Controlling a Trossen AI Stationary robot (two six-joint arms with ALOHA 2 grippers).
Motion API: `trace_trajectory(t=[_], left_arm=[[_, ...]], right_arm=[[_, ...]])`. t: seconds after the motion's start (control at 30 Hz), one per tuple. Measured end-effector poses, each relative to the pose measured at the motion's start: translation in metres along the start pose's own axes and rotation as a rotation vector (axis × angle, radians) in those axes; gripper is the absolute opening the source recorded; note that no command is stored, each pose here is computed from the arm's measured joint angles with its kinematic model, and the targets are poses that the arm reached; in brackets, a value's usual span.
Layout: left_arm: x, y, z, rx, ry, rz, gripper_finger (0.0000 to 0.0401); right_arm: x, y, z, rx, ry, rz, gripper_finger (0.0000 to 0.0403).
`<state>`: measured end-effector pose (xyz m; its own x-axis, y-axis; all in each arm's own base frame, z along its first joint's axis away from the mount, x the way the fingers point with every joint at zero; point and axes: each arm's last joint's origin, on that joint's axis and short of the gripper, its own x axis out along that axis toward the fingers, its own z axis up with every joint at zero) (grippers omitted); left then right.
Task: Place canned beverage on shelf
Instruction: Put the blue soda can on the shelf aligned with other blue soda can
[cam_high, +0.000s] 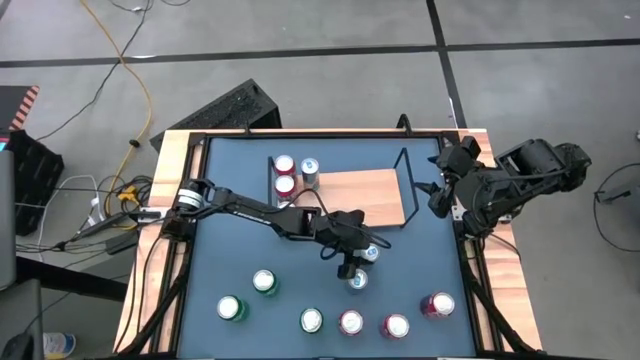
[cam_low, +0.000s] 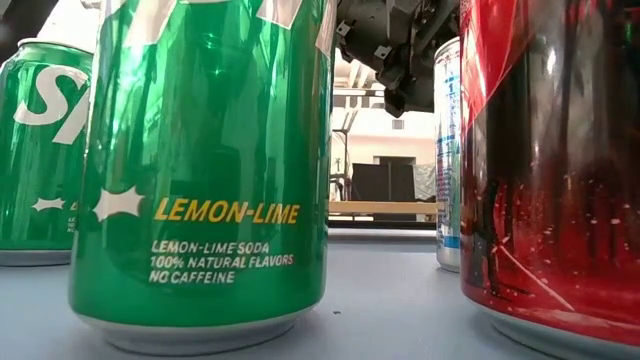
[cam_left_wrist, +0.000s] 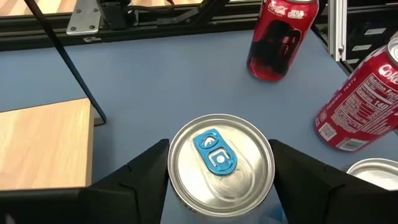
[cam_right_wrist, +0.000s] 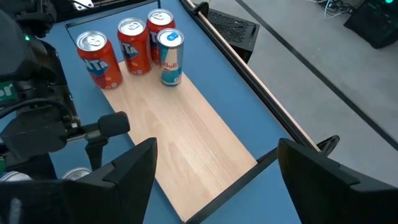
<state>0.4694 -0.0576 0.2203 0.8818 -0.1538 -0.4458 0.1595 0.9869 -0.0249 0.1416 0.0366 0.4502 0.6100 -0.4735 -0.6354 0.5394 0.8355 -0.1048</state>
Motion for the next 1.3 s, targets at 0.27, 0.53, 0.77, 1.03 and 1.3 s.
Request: trace_trajectory(t=[0.27, 0.53, 0.77, 1.03, 1.3], left_arm=[[-0.001, 0.001, 0.001, -0.032, 0.000, 0.005, 0.0223], [-0.005, 0.004, 0.010, -0.052, 0.029, -0.036, 0.0223], [-0.016, 0.011, 0.041, 0.001, 0.058, -0.052, 0.0223], [-0.048, 0.017, 0.080, 0.108, 0.041, -0.087, 0.0223], [-0.149, 0.031, 0.114, 0.198, 0.051, -0.041, 0.0223]], right_arm=[[0.000, 0.000, 0.000, -0.001, 0.000, -0.001, 0.0317], [0.000, 0.000, 0.000, -0.025, 0.000, -0.002, 0.0317], [0.000, 0.000, 0.000, -0.048, -0.005, -0.007, 0.0317], [0.000, -0.001, 0.000, -0.062, -0.007, -0.009, 0.0317], [-0.004, -0.007, -0.001, -0.029, -0.031, -0.015, 0.0317]])
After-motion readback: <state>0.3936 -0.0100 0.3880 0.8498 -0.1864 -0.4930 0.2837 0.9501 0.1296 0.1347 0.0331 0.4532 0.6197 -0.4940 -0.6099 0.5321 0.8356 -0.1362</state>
